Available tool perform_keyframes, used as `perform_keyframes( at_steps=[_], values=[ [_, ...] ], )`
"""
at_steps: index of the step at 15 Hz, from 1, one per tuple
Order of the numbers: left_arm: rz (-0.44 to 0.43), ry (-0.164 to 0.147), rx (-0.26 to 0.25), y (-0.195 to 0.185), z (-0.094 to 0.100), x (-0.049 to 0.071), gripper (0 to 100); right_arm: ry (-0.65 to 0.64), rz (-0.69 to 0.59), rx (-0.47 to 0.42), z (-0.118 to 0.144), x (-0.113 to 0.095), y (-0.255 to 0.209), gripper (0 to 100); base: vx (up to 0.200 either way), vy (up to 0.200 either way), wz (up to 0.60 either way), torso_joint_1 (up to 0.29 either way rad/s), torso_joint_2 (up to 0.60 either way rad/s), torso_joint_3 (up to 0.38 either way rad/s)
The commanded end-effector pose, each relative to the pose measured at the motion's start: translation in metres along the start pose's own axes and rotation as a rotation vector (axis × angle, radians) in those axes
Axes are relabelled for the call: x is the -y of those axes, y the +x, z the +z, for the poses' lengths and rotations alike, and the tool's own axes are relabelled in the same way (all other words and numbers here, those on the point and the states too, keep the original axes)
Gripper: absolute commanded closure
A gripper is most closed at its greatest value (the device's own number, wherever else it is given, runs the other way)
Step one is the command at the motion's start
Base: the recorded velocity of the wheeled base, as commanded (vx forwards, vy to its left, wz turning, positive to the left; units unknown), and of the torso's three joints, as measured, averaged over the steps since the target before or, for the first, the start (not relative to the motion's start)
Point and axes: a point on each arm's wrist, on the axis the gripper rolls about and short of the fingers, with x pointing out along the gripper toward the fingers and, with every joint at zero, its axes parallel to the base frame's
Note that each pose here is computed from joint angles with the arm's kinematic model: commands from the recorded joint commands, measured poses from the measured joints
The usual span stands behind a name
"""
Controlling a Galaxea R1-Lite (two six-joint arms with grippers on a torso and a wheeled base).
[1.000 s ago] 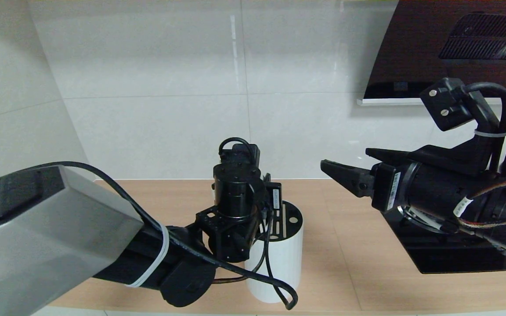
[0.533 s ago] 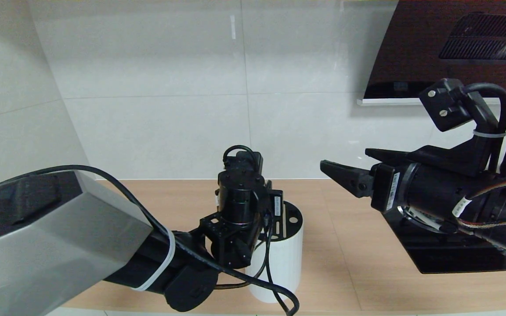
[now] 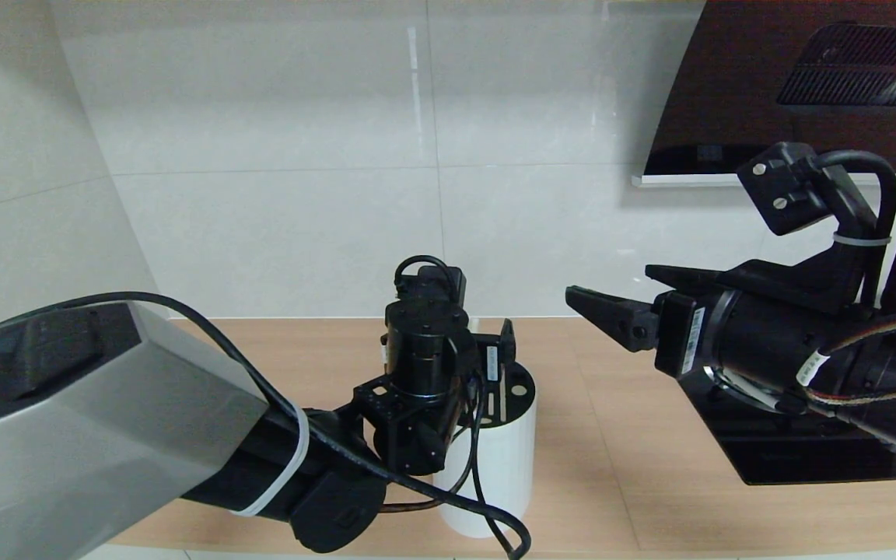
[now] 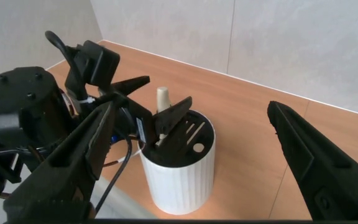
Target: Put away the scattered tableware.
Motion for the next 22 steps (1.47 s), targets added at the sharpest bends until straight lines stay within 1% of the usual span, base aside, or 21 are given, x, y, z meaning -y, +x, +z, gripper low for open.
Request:
perform_keyframes(
  at_steps=[1, 2, 3, 4, 5, 6, 7, 8, 9, 10, 11, 12, 13, 14, 15, 16, 17, 18, 20, 21, 22],
  values=[
    [0.0, -0.002, 0.002, 0.0, 0.001, 0.0, 0, 0.0, 0.001, 0.0, 0.0, 0.0, 0.0, 0, 0.0, 0.0, 0.0, 0.0, 0.0, 0.0],
    [0.0, -0.003, 0.004, -0.001, 0.001, 0.0, 0, 0.0, 0.001, -0.002, 0.0, 0.0, 0.0, 0, 0.0, 0.0, 0.0, 0.0, 0.0, 0.0],
    [-0.002, -0.014, 0.02, -0.001, 0.004, 0.0, 0, 0.0, 0.001, -0.002, 0.0, 0.0, 0.0, 0, 0.0, 0.0, 0.0, 0.0, 0.0, 0.0],
    [-0.011, -0.05, 0.077, -0.004, 0.016, 0.0, 0, -0.001, 0.001, -0.003, -0.001, 0.0, 0.0, 0, 0.0, 0.0, 0.0, 0.0, 0.0, 0.0],
    [-0.032, -0.114, 0.183, -0.013, 0.041, -0.002, 0, -0.001, -0.001, -0.006, -0.002, 0.0, 0.001, 0, 0.0, 0.0, 0.0, 0.0, 0.0, 0.0],
    [-0.044, -0.154, 0.265, -0.028, 0.065, -0.008, 0, -0.002, 0.0, -0.011, -0.003, 0.0, 0.001, 0, 0.0, 0.0, 0.0, 0.0, 0.0, 0.0],
    [-0.051, -0.165, 0.303, -0.042, 0.08, -0.014, 0, -0.002, -0.002, -0.01, -0.003, 0.001, 0.001, 0, 0.0, 0.0, 0.0, 0.0, 0.0, 0.0],
    [-0.084, -0.173, 0.331, -0.06, 0.094, -0.026, 0, -0.002, -0.005, -0.01, -0.003, 0.001, 0.001, 0, 0.0, 0.0, 0.0, 0.0, 0.0, 0.0],
    [-0.129, -0.171, 0.36, -0.077, 0.107, -0.043, 0, 0.0, -0.025, -0.008, -0.003, 0.006, 0.002, 0, 0.0, 0.0, 0.0, 0.0, 0.0, 0.0],
    [-0.143, -0.168, 0.368, -0.081, 0.111, -0.048, 0, 0.0, -0.035, -0.007, -0.002, 0.009, 0.002, 0, 0.0, 0.0, 0.0, 0.0, 0.0, 0.0],
    [-0.18, -0.161, 0.394, -0.106, 0.123, -0.069, 0, 0.005, -0.067, 0.006, 0.0, 0.017, 0.002, 0, 0.0, 0.0, 0.0, 0.0, 0.0, 0.0],
    [-0.166, -0.157, 0.401, -0.125, 0.131, -0.084, 0, 0.009, -0.095, 0.02, 0.004, 0.024, 0.0, 0, 0.0, 0.0, 0.0, 0.0, 0.0, 0.0],
    [-0.163, -0.158, 0.404, -0.141, 0.137, -0.094, 0, 0.007, -0.113, 0.041, 0.008, 0.027, -0.004, 0, 0.0, 0.0, 0.0, 0.0, 0.0, 0.0],
    [-0.147, -0.15, 0.391, -0.155, 0.138, -0.106, 0, 0.004, -0.114, 0.07, 0.015, 0.028, -0.013, 0, 0.0, 0.0, 0.0, 0.0, 0.0, 0.0],
    [-0.117, -0.137, 0.383, -0.169, 0.138, -0.118, 0, 0.005, -0.117, 0.094, 0.019, 0.03, -0.026, 0, 0.0, 0.0, 0.0, 0.0, 0.0, 0.0],
    [-0.079, -0.108, 0.396, -0.197, 0.143, -0.137, 0, -0.011, -0.138, 0.126, 0.02, 0.037, -0.05, 0, 0.0, 0.0, 0.0, 0.0, 0.0, 0.0],
    [-0.063, -0.093, 0.397, -0.218, 0.145, -0.147, 0, -0.027, -0.163, 0.149, 0.02, 0.043, -0.068, 0, 0.0, 0.0, 0.0, 0.0, 0.0, 0.0],
    [-0.042, -0.086, 0.398, -0.255, 0.145, -0.164, 0, -0.048, -0.22, 0.175, 0.011, 0.054, -0.099, 0, 0.0, 0.0, 0.0, 0.0, 0.0, 0.0],
    [0.019, -0.065, 0.37, -0.297, 0.133, -0.186, 0, -0.086, -0.291, 0.24, -0.003, 0.064, -0.145, 0, 0.0, 0.0, 0.0, 0.0, 0.0, 0.0],
    [0.009, -0.055, 0.363, -0.324, 0.12, -0.195, 0, -0.094, -0.333, 0.294, -0.009, 0.065, -0.171, 0, 0.0, 0.0, 0.0, 0.0, 0.0, 0.0],
    [0.016, -0.049, 0.355, -0.335, 0.113, -0.198, 0, -0.094, -0.355, 0.319, -0.011, 0.065, -0.184, 0, 0.0, 0.0, 0.0, 0.0, 0.0, 0.0]
  ],
)
